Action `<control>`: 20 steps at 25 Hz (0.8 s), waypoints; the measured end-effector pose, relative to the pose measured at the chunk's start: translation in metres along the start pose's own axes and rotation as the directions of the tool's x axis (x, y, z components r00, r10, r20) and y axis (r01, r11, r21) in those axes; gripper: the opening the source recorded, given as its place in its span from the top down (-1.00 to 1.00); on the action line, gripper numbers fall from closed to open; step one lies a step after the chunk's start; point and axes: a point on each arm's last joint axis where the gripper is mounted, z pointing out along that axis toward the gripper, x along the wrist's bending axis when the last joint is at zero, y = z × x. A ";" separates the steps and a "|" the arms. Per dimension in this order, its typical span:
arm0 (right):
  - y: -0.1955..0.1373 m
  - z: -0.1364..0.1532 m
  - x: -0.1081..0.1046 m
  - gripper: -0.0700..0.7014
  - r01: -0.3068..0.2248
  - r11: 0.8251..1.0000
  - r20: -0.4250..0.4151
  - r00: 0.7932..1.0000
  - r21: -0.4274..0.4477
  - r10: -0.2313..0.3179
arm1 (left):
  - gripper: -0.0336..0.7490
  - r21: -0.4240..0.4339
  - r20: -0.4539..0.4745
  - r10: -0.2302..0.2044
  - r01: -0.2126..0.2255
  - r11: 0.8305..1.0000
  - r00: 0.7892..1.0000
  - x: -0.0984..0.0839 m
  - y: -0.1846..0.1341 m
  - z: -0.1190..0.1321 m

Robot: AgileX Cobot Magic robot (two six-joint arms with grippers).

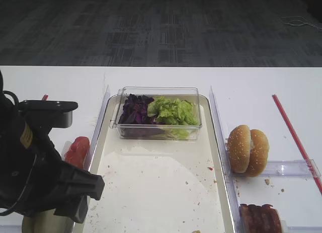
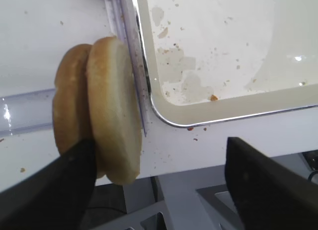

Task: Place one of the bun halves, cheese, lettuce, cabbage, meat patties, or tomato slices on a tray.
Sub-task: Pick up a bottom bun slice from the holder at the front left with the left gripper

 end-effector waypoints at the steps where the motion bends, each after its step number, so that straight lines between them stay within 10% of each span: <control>1: 0.000 0.000 0.000 -0.68 0.000 1.000 0.000 1.000 0.000 0.000 | -0.44 -0.001 -0.003 0.002 -0.002 1.000 1.000 0.000 0.001 0.001; 20: 0.000 0.000 0.000 -0.68 0.000 1.000 0.000 1.000 0.000 0.000 | -0.13 0.064 -0.119 0.051 -0.044 0.997 0.992 -0.001 0.013 0.034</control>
